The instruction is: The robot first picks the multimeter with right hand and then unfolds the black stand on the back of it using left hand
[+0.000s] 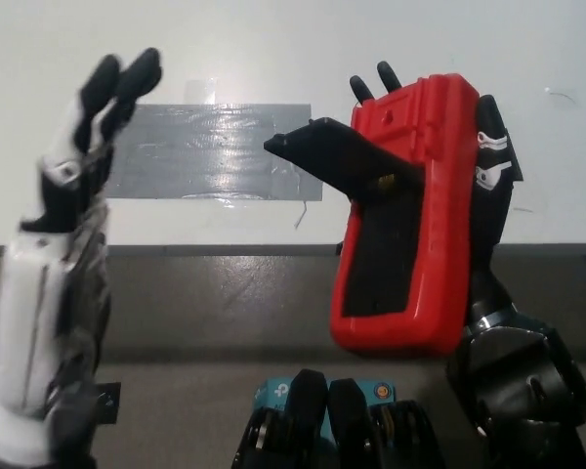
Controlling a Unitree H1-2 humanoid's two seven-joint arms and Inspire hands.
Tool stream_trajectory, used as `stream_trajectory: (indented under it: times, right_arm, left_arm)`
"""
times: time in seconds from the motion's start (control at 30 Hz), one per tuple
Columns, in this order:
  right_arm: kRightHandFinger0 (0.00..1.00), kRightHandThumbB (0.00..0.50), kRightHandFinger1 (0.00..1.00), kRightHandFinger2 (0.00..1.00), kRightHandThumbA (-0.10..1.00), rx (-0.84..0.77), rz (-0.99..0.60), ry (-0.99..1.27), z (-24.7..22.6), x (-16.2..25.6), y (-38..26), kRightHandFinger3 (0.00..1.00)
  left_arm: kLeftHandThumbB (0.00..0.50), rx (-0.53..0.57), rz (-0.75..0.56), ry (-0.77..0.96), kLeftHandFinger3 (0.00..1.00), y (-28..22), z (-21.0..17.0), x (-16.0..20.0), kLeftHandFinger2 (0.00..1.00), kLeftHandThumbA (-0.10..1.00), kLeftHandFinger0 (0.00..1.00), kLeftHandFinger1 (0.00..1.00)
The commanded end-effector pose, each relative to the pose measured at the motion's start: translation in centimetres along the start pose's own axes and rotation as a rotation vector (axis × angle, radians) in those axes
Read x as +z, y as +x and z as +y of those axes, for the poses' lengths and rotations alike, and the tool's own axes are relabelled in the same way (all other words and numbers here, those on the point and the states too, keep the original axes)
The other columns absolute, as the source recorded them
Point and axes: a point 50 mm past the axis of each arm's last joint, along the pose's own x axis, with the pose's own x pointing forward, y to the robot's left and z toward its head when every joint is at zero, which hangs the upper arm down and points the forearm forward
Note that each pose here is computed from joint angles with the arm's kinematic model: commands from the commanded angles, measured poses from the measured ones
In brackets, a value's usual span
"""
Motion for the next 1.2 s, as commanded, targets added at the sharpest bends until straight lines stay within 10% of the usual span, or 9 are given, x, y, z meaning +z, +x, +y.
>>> stream_trajectory:
  times: [0.0, 0.6, 0.9, 1.17]
  right_arm:
    - [0.00, 0.119, 0.32, 0.71, -0.10, 0.117, 0.006, 0.034, 1.7, 0.1, 0.5, 0.91]
    - [0.00, 0.162, 0.32, 0.75, -0.10, 0.222, 0.040, -0.035, 2.1, -0.1, -0.4, 0.68]
    - [0.00, 0.151, 0.40, 0.76, -0.10, 0.258, 0.053, -0.048, 2.0, 0.0, -0.8, 0.87]
    - [0.00, 0.152, 0.38, 0.78, -0.10, 0.259, 0.053, -0.059, 2.2, 0.3, -0.7, 0.80]
  left_arm:
    - [0.326, 0.054, -0.133, 0.045, 1.00, 0.4, 0.1, 2.0, 1.00, 1.00, 1.00, 1.00]
    - [0.446, -0.013, 0.033, 0.020, 1.00, 0.0, 0.0, -1.9, 0.96, 1.00, 1.00, 1.00]
    - [0.449, -0.023, 0.051, 0.004, 1.00, -0.7, 0.0, -1.8, 0.93, 1.00, 1.00, 0.99]
    - [0.482, -0.028, 0.058, -0.070, 1.00, -0.4, -0.6, -0.6, 0.70, 1.00, 1.00, 0.72]
